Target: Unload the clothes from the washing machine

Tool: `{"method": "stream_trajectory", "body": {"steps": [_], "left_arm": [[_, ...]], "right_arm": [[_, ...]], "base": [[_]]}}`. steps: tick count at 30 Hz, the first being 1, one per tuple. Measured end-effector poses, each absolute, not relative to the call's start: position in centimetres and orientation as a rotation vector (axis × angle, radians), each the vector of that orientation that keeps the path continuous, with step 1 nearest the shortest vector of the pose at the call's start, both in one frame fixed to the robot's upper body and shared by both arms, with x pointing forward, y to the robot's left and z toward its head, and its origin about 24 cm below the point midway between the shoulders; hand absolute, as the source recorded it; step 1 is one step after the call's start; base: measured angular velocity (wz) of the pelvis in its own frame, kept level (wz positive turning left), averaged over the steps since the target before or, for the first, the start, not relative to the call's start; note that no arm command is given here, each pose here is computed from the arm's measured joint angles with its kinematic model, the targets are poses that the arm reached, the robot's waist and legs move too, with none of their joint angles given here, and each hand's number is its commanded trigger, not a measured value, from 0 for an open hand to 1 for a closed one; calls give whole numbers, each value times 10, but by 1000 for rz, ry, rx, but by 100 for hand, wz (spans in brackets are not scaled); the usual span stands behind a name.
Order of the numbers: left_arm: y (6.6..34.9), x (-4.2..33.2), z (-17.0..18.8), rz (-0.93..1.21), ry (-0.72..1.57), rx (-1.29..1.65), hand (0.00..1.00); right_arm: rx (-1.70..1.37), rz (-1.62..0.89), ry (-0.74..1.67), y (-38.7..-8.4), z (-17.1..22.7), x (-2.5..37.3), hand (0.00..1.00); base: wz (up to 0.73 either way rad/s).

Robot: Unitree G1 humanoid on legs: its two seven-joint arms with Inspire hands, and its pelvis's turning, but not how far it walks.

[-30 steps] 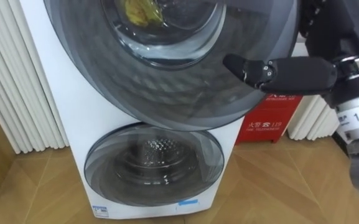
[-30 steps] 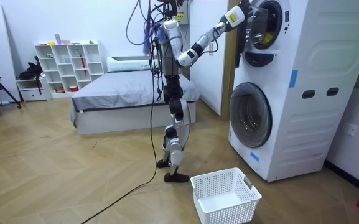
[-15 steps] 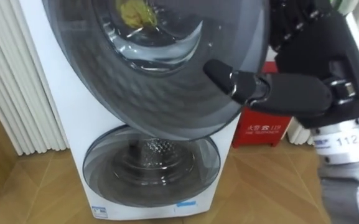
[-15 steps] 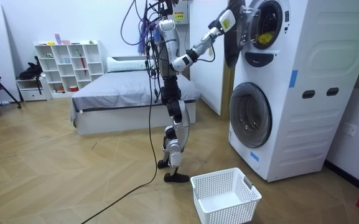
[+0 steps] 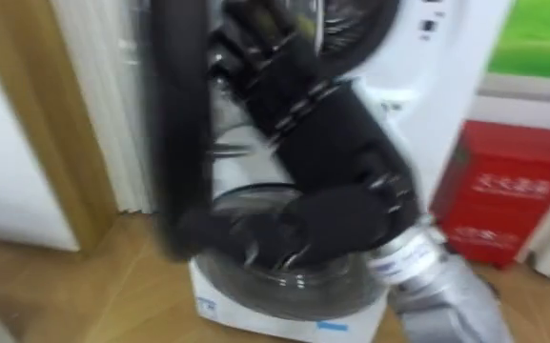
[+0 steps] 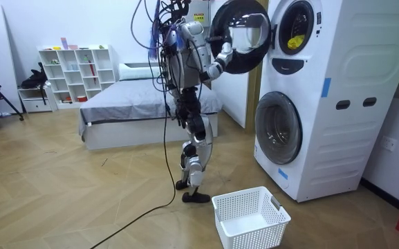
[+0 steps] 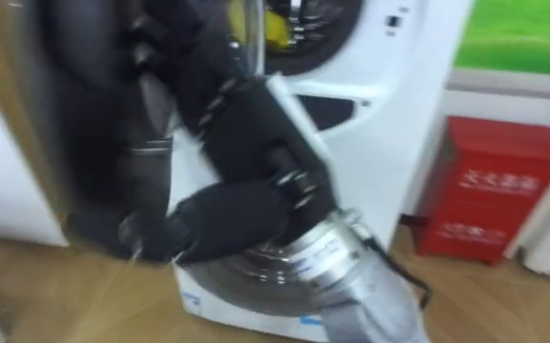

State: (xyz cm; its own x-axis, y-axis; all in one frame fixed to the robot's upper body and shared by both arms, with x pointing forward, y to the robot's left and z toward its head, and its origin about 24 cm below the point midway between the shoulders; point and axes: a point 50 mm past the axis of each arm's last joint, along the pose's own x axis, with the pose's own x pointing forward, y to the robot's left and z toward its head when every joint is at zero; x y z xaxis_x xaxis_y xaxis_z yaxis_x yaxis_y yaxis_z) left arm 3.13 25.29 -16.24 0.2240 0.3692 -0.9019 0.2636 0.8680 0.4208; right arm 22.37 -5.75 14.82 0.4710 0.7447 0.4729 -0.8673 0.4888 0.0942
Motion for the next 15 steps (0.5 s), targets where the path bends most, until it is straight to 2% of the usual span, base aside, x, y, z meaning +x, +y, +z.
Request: {"method": "stream_trajectory", "body": {"steps": [4, 15], "left_arm": [[252, 32, -163, 79, 1362, 553, 0], [251, 37, -162, 97, 1321, 518, 0]], "right_arm": [[260, 1141, -348, -46, 141, 217, 0], [236, 1161, -365, -46, 144, 217, 0]], "base": [[16], [3]]}}
